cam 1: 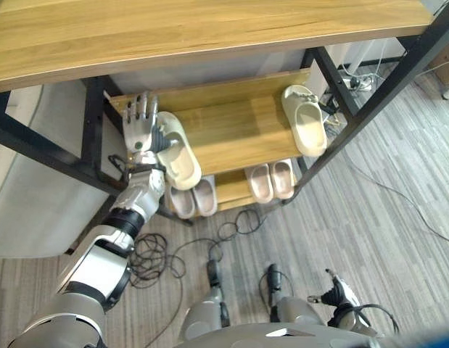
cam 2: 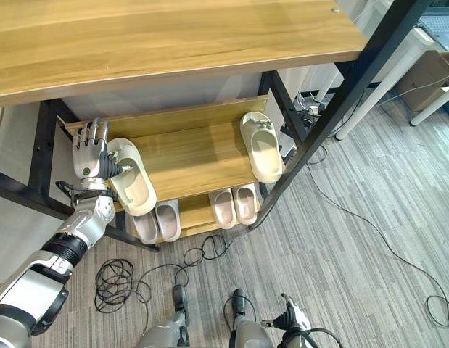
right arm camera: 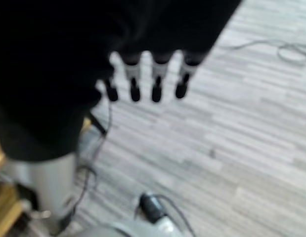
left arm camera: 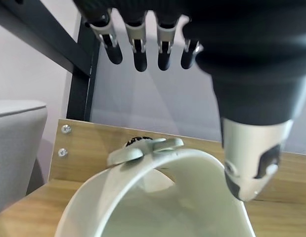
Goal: Arrange the slippers neatly on the shoe rack.
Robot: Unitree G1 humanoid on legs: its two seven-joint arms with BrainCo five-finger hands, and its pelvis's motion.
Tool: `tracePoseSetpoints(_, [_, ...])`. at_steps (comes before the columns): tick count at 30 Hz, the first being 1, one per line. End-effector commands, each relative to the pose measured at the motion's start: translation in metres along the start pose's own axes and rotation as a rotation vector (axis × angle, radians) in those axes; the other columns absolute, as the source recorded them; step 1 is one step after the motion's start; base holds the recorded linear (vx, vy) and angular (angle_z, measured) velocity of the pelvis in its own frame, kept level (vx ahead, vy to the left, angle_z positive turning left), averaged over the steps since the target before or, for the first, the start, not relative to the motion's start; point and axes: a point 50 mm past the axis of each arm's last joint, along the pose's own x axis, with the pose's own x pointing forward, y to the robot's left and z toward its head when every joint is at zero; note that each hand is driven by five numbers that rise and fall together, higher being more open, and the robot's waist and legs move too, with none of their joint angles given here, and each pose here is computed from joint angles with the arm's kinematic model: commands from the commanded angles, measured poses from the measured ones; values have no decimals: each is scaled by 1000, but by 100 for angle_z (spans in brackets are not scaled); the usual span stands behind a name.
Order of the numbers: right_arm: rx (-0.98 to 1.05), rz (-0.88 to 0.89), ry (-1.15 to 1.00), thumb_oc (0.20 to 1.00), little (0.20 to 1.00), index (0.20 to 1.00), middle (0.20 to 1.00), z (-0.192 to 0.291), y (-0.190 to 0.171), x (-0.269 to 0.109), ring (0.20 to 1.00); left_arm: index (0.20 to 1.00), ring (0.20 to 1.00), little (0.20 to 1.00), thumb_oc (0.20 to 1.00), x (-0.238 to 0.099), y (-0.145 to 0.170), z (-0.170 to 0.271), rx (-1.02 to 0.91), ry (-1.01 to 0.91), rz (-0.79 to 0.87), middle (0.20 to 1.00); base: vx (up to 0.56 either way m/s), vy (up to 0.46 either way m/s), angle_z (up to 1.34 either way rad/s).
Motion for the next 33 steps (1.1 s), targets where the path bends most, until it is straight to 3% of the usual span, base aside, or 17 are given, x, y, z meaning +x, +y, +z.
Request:
tracePoseSetpoints(1, [24, -56, -51, 1000, 1000, 1000, 1000, 16, -12, 9, 1000, 1000, 1000, 1000, 1000, 37, 29, 4, 50, -31, 159, 1000, 0, 0, 0])
tracePoseSetpoints(11, [60, -50, -74, 1000, 1000, 1000, 1000, 24, -10, 9, 1000, 1000, 1000, 1000, 1000, 43, 35, 3, 94, -37, 189, 1000, 0, 0, 0])
tracePoseSetpoints(12, [63, -51, -77, 1000, 1000, 1000, 1000, 26, -10, 10, 1000, 802, 802, 802, 802, 43, 34, 3, 97, -35, 188, 802, 0, 0, 0])
tracePoseSetpoints(13, [64, -53, -78, 1000, 1000, 1000, 1000, 26, -10, 10, 1000, 555, 555, 555, 555, 44, 34, 3, 96, -36, 188, 555, 0, 0, 0])
tracePoseSetpoints(14, [72, -53, -82, 1000, 1000, 1000, 1000, 27, -10, 9, 1000, 200, 200, 200, 200, 46, 36, 4, 96, -38, 193, 200, 0, 0, 0])
tracePoseSetpoints(33, [107, -55, -90, 1000, 1000, 1000, 1000, 28, -9, 8, 1000, 200, 200, 200, 200, 31, 27, 19, 59, -87, 198, 200, 0, 0, 0])
